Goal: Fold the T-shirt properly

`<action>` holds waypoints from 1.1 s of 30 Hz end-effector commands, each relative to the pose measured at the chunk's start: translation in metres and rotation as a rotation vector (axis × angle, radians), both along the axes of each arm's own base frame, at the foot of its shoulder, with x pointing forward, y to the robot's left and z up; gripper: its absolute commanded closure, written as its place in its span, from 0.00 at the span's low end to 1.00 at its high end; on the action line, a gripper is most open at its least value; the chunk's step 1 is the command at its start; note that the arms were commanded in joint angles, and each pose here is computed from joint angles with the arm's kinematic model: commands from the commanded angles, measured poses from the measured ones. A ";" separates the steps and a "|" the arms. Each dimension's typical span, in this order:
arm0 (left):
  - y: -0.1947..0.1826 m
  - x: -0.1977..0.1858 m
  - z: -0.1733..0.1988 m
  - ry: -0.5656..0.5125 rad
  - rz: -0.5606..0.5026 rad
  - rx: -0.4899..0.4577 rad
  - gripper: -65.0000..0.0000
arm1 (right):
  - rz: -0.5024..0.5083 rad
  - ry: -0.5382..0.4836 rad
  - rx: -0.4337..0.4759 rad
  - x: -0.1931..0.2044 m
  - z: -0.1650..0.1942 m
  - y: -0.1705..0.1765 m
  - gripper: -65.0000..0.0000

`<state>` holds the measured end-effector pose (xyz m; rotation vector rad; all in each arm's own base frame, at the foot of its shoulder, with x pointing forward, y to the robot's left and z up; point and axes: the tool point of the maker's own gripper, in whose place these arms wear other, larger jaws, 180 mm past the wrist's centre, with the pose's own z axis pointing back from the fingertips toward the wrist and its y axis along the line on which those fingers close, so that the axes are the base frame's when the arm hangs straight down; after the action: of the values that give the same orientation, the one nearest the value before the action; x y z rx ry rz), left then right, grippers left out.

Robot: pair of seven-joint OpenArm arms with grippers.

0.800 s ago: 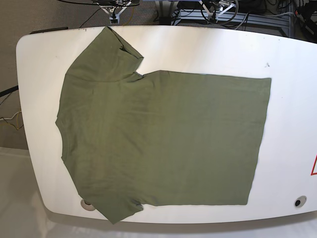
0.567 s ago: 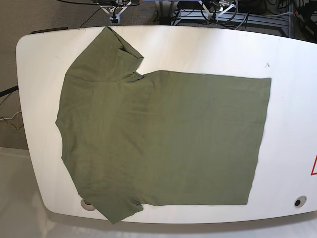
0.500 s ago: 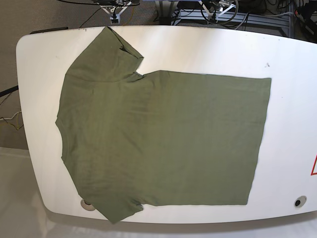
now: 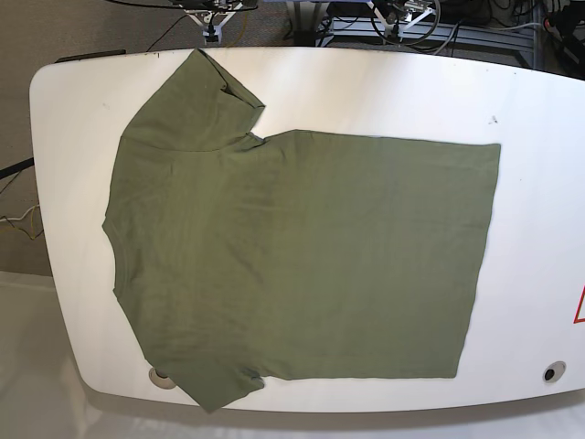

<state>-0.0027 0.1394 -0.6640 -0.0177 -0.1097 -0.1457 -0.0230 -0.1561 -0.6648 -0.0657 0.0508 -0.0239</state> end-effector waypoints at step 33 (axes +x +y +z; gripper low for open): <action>0.002 -0.001 0.000 0.002 0.008 0.005 1.00 | 0.002 -0.003 -0.009 -0.003 0.001 -0.008 1.00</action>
<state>0.0003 0.1392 -0.6639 -0.0175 -0.1172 -0.1403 -0.0251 -0.1649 -0.6642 -0.0767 0.0446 -0.0224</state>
